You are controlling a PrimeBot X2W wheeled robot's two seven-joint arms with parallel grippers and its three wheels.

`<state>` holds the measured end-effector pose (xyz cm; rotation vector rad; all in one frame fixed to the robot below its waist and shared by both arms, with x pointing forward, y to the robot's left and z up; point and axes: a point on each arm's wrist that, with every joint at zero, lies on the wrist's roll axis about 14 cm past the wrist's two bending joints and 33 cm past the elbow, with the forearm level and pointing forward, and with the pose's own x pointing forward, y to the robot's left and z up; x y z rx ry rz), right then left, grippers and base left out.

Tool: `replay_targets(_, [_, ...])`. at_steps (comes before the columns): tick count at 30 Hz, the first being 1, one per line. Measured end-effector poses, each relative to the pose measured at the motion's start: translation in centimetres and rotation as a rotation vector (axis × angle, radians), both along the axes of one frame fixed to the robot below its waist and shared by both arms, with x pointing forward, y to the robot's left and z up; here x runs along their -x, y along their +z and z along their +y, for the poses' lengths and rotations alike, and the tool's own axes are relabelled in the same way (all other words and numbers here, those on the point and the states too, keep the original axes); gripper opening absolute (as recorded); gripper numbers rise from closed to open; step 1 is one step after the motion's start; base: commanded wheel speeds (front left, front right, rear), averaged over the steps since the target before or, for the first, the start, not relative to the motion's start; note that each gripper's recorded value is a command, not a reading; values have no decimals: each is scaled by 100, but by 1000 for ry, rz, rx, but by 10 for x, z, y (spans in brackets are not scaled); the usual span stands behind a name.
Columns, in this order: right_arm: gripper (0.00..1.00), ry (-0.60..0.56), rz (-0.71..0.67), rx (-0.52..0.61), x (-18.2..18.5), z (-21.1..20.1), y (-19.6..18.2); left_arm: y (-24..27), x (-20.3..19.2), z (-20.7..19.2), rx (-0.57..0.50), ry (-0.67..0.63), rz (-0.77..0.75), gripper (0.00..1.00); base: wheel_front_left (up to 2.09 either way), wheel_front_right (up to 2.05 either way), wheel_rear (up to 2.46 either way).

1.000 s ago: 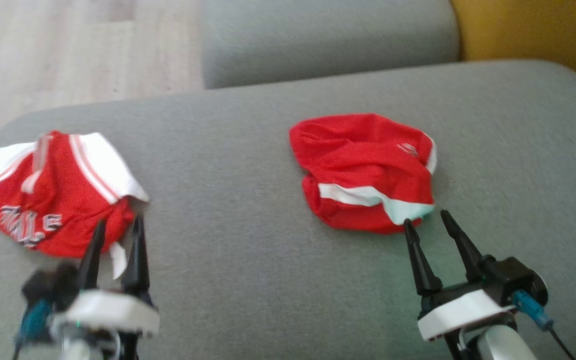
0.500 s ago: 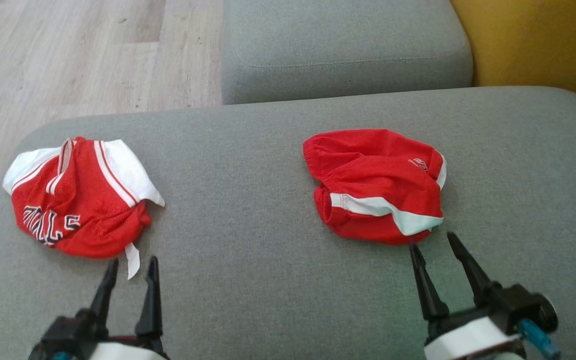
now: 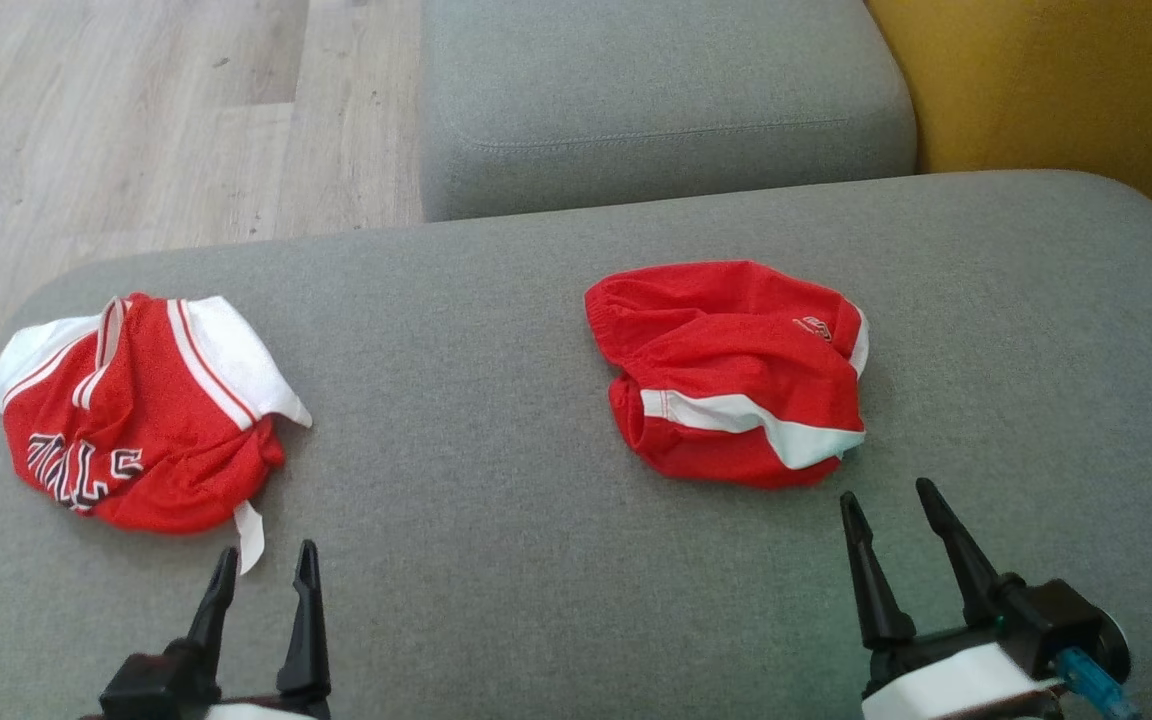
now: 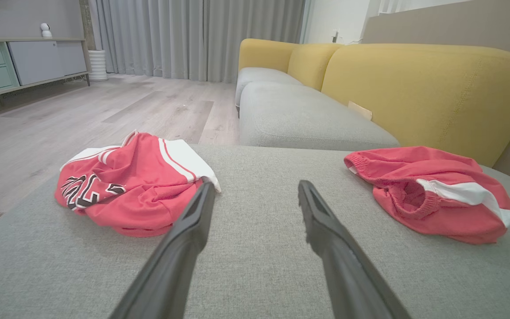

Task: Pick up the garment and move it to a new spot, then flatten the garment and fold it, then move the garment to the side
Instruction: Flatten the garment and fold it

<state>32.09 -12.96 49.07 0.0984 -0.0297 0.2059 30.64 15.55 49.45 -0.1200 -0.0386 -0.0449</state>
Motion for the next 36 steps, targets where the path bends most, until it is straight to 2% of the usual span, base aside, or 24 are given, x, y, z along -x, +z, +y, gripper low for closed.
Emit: replay_targets(36, [100, -2, 9, -21, 1, 0, -2, -23, 4, -11, -60, -41, 68, 100, 0, 0, 0])
